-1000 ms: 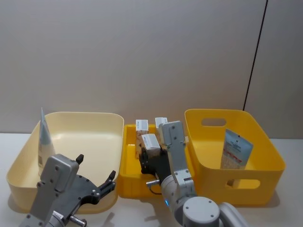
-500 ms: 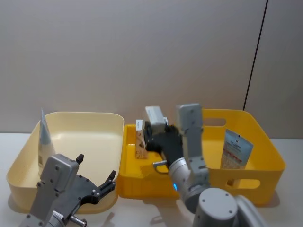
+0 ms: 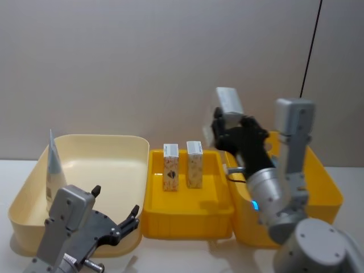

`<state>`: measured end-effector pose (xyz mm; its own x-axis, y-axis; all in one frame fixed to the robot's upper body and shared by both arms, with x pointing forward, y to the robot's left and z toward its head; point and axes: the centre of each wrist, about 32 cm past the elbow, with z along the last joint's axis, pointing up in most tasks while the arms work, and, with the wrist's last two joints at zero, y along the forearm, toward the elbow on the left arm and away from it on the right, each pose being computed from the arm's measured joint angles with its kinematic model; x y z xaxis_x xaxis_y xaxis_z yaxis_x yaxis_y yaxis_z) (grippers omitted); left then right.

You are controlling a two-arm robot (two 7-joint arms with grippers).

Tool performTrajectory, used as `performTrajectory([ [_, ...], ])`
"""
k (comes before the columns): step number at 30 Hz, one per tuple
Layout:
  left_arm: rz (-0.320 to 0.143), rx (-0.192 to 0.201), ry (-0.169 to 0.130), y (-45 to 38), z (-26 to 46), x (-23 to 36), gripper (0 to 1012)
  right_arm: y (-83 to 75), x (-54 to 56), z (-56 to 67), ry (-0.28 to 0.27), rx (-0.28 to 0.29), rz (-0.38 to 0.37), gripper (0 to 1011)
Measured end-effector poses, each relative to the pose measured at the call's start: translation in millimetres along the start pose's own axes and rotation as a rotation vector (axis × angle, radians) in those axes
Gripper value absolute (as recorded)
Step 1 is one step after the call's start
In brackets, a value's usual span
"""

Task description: Bimanual collaborative sorting of washing and personal care products

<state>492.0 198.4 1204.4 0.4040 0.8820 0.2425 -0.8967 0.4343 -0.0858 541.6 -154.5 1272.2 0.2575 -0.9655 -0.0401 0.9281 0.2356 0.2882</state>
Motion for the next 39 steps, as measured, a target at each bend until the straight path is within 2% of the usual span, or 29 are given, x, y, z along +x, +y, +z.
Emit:
performTrajectory([
  [1,0.0,0.0,0.0,0.0,0.0,0.0,1003,0.0,0.0,0.0,0.0,0.0,0.0,444],
  [9,0.0,0.0,0.0,0.0,0.0,0.0,1003,-19.2,20.2,15.5,-0.02,0.042,-0.077,444],
  [15,0.0,0.0,0.0,0.0,0.0,0.0,1003,-29.2,29.3,18.6,-0.049,0.054,-0.138,444],
  [21,0.0,0.0,0.0,0.0,0.0,0.0,1003,-38.5,39.5,17.9,-0.092,0.065,-0.211,443],
  [29,0.0,0.0,0.0,0.0,0.0,0.0,1003,-47.6,55.1,10.7,-0.166,0.073,-0.31,444],
  [34,0.0,0.0,0.0,0.0,0.0,0.0,1003,-51.9,66.9,3.7,-0.214,0.055,-0.363,444],
  [36,0.0,0.0,0.0,0.0,0.0,0.0,1003,-52.1,67.7,3.3,-0.218,0.051,-0.367,444],
  [39,0.0,0.0,0.0,0.0,0.0,0.0,1003,-53.6,73.4,0.4,-0.235,0.018,-0.39,444],
])
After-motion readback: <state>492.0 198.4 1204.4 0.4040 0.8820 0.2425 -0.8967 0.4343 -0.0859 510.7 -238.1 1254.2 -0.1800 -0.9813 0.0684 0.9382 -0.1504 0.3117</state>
